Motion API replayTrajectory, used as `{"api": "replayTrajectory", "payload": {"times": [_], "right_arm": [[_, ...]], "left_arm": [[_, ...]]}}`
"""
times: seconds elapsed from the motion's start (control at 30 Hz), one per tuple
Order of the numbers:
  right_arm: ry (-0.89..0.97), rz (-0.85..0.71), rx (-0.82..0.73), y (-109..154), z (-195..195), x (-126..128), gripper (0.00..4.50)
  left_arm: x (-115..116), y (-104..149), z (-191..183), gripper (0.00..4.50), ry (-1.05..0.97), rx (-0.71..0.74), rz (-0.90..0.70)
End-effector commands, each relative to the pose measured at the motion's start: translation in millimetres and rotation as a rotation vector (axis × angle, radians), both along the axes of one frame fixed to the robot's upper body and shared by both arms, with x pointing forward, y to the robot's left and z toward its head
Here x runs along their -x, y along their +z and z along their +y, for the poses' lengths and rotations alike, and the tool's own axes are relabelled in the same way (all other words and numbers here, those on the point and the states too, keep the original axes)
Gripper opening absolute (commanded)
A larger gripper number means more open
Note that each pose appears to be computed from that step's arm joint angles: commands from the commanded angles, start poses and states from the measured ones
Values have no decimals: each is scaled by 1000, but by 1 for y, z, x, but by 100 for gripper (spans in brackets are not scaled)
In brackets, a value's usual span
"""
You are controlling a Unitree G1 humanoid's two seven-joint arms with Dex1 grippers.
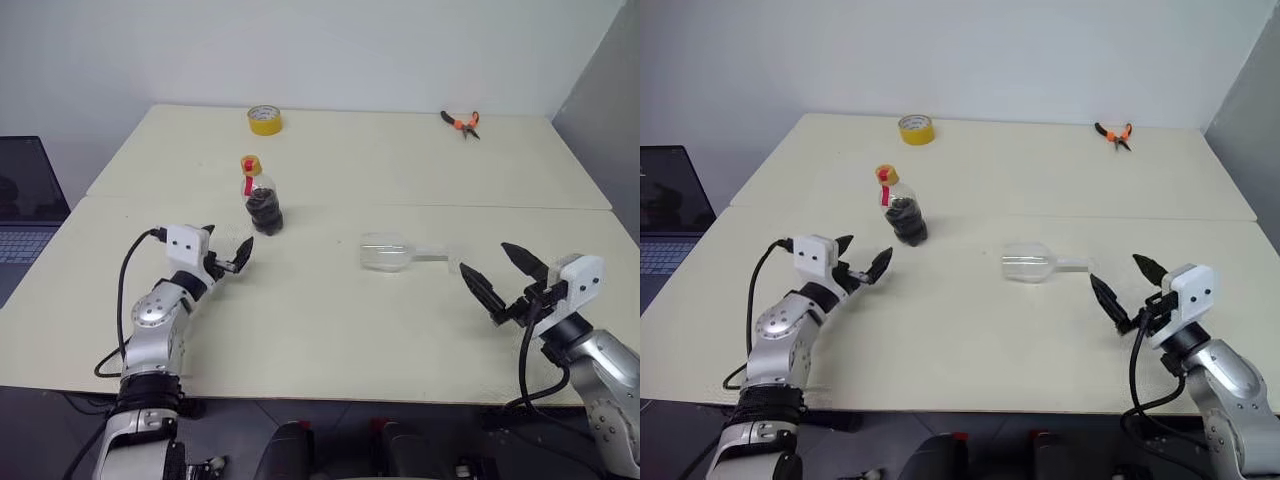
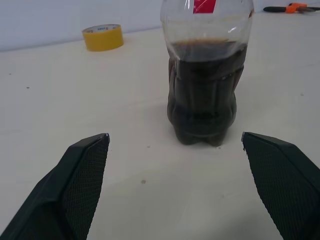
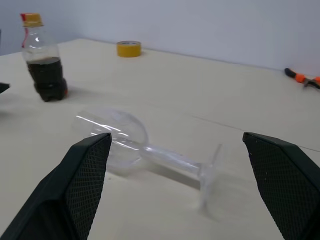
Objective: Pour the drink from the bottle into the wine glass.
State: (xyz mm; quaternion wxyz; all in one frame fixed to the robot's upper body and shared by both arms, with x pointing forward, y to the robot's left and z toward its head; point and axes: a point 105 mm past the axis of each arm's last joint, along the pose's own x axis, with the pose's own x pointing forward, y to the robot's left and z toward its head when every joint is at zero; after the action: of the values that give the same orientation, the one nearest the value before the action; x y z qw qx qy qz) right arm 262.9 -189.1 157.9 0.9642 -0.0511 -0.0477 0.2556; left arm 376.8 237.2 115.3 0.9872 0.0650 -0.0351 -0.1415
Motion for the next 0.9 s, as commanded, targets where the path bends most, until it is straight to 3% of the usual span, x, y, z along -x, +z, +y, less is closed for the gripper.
{"api": "replayTrajectory", "payload": {"times": [0.03, 0.27, 0.6, 0.7, 0.9], "right_arm": [[95, -31, 36, 12, 21, 4, 450], [168, -25, 71, 8, 36, 6, 450], [196, -25, 84, 7, 39, 6, 450], [209, -26, 90, 7, 41, 5, 450], [265, -40, 85, 14, 50, 6, 450]], "left_arm": [[-9, 13, -13, 448, -34, 3, -25], [-23, 16, -30, 448, -44, -51, -39], [-31, 18, -26, 448, -26, 50, -28], [-38, 17, -19, 448, 49, 9, -15], [-42, 11, -30, 448, -23, 12, 20]]}}
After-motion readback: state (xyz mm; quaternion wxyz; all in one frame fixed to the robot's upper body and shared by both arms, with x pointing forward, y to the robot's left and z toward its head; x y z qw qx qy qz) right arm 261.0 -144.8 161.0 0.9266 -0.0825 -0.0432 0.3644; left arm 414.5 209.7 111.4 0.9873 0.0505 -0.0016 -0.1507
